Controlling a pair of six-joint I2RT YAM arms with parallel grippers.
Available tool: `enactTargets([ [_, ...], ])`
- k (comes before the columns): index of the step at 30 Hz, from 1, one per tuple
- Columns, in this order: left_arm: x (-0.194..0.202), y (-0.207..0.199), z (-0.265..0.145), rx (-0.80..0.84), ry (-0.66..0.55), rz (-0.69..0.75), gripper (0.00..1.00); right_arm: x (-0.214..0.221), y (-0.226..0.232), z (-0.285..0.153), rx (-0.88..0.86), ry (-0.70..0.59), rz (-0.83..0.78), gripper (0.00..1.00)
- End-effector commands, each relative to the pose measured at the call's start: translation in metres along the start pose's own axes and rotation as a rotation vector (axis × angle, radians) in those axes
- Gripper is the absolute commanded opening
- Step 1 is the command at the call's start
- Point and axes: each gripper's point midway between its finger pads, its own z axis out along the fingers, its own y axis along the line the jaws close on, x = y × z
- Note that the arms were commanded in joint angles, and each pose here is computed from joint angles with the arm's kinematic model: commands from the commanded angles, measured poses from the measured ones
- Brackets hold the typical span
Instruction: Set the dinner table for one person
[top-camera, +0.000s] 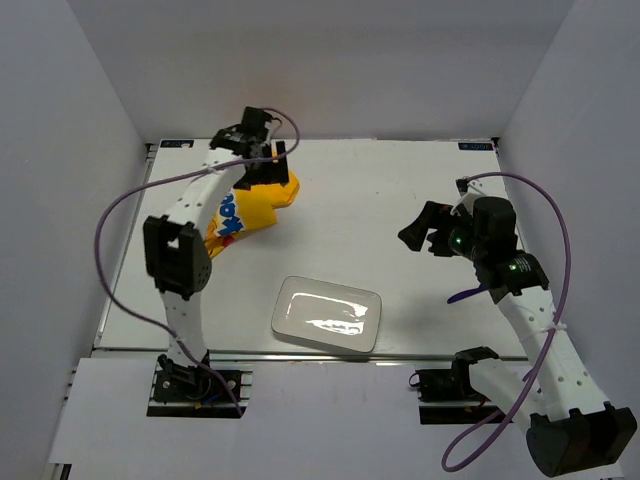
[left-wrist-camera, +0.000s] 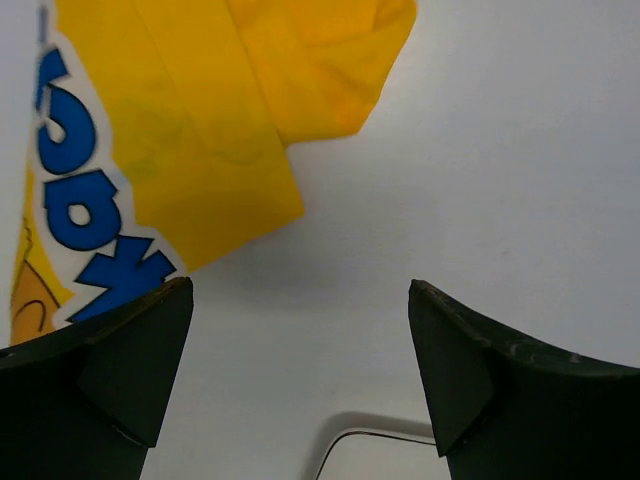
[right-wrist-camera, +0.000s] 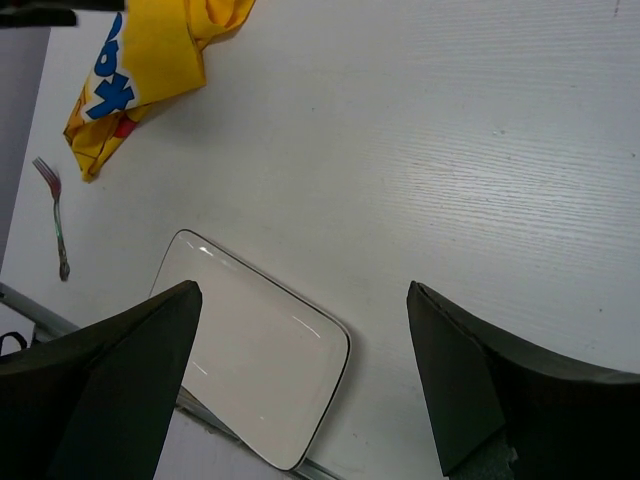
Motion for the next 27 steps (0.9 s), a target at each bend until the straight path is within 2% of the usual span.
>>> enactTargets([
  [1,0.034,0.003,0.01,-0.124,0.125,0.131,0.98,-0.005,0.017,-0.003,-0.09,-0.006,-0.044,0.89],
  [2,0.047,0.004,0.031,-0.156,0.17,0.15,0.98,-0.004,0.018,-0.004,-0.099,-0.006,-0.047,0.89],
  [5,0.065,0.005,0.06,-0.204,0.235,0.168,0.98,-0.002,0.023,-0.007,-0.13,-0.004,-0.061,0.89],
  [9,0.077,0.012,0.079,-0.266,0.242,0.174,0.97,0.004,0.023,-0.009,-0.143,-0.009,-0.074,0.89],
  [12,0.076,0.018,0.088,-0.312,0.236,0.171,0.96,0.006,0.022,-0.01,-0.145,-0.009,-0.072,0.89],
  [17,0.077,0.011,0.105,-0.29,0.244,0.179,0.91,0.007,0.025,-0.009,-0.162,-0.007,-0.074,0.89],
  [27,0.091,0.025,0.124,-0.366,0.272,0.203,0.75,0.008,0.024,-0.007,-0.165,-0.009,-0.072,0.89],
])
